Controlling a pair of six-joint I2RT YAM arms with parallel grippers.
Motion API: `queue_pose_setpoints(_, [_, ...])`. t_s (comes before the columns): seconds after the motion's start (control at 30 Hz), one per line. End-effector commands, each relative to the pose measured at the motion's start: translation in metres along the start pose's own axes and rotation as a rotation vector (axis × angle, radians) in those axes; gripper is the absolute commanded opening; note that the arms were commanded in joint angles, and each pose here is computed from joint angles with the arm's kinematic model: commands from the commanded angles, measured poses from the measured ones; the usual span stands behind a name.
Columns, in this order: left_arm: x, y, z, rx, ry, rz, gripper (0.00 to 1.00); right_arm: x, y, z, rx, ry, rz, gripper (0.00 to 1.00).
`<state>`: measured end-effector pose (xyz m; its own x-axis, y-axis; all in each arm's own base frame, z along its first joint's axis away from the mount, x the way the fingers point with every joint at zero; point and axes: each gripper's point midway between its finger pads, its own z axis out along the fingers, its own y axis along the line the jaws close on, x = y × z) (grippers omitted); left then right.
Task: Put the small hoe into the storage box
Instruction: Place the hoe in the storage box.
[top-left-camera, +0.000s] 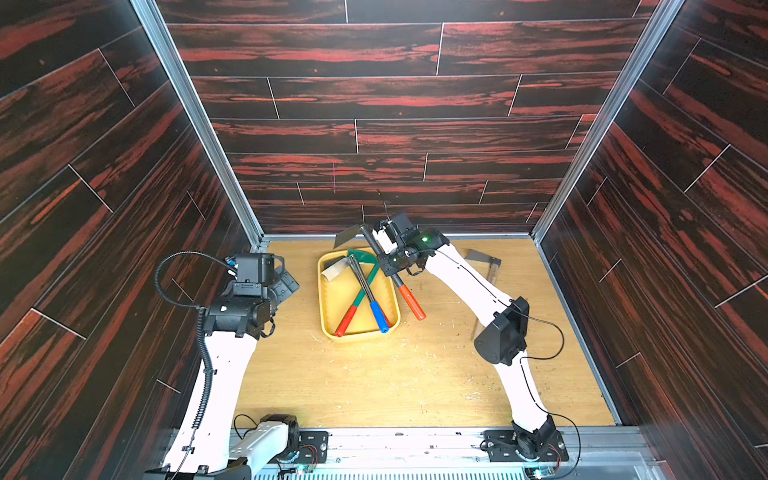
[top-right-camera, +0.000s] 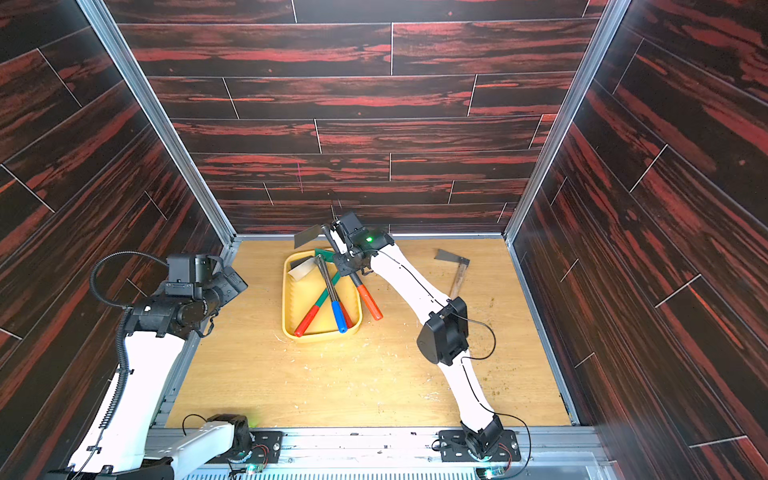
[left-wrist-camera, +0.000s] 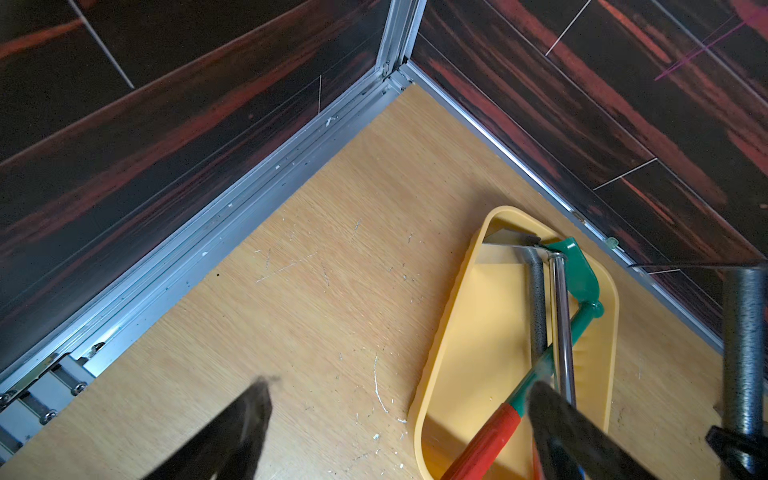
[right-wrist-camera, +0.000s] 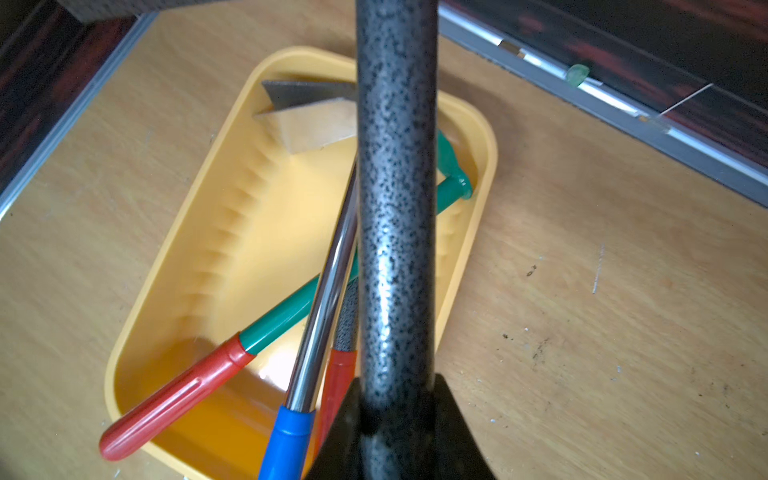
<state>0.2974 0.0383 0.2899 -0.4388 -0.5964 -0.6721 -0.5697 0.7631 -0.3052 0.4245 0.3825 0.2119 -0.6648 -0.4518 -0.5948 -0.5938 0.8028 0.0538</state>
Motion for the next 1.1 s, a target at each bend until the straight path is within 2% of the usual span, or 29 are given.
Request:
queue_pose_setpoints(0.0, [-0.003, 0.006, -0.008, -0.014, -0.008, -0.009, 0.99, -0.019, 0.014, -0.014, -0.037, -0.07, -0.025, 0.04])
queue_pose_setpoints(0.73, [-0.004, 0.007, -0.01, -0.012, -0.02, -0.032, 0.99, -0.001, 0.05, 0.004, -0.08, 0.005, -0.072, 0.04])
queue_pose_setpoints(1.07, [-0.008, 0.011, -0.017, -0.022, -0.042, -0.039, 0.99, 0.013, 0.05, 0.017, -0.036, 0.061, -0.06, 0.04])
